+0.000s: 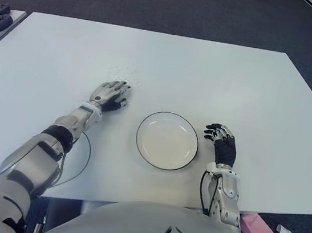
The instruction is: Put the toothpaste on the table into the plate.
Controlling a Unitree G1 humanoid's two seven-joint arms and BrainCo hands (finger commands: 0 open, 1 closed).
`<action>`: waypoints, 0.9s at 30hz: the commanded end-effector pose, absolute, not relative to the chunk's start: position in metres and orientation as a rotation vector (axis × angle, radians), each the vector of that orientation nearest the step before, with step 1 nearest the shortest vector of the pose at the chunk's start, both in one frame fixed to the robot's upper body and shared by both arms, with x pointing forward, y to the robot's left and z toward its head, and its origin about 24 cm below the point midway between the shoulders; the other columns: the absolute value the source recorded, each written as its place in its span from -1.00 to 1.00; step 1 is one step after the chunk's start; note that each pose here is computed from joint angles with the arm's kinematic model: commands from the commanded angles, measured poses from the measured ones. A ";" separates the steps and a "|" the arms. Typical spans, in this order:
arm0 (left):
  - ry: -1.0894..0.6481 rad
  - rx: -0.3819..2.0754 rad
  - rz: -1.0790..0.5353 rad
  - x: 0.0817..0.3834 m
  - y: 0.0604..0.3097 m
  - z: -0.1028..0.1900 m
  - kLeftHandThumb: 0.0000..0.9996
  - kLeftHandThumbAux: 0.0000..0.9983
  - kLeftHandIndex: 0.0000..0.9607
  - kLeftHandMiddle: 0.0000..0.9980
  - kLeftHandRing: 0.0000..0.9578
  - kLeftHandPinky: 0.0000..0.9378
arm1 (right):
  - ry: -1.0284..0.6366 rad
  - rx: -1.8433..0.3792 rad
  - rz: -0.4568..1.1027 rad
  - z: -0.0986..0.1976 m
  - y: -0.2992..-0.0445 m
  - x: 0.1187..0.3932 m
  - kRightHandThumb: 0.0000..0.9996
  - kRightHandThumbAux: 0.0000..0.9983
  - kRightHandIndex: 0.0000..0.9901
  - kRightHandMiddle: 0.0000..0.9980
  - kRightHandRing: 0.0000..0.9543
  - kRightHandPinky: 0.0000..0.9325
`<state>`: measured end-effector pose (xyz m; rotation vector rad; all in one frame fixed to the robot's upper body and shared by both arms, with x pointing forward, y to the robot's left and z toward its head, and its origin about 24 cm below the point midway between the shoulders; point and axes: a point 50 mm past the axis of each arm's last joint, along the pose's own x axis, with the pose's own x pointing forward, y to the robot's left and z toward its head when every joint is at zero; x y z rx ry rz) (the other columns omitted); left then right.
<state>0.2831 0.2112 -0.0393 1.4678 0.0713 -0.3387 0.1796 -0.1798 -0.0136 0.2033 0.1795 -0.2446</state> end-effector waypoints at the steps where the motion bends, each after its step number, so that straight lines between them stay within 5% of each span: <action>1: 0.353 1.407 -0.289 0.248 0.236 -0.072 0.46 -0.22 -0.77 -0.59 -0.51 -0.27 | 0.273 0.244 -0.273 -0.028 -0.177 0.171 0.42 0.45 -0.14 -0.02 0.04 0.08; 16: 0.442 1.099 -0.037 0.238 0.233 -0.076 0.75 -0.07 -0.34 -0.16 -0.06 -0.01 | 0.278 0.235 -0.270 -0.027 -0.178 0.173 0.42 0.45 -0.14 -0.02 0.04 0.08; 18: 0.442 1.089 -0.030 0.237 0.233 -0.075 0.85 0.10 -0.27 -0.08 -0.02 0.01 | 0.278 0.236 -0.270 -0.027 -0.179 0.173 0.42 0.45 -0.14 -0.02 0.04 0.08; 27: 0.440 1.027 0.013 0.234 0.232 -0.074 0.98 0.24 -0.16 -0.05 0.02 0.14 | 0.277 0.241 -0.274 -0.027 -0.178 0.174 0.42 0.45 -0.14 -0.01 0.05 0.09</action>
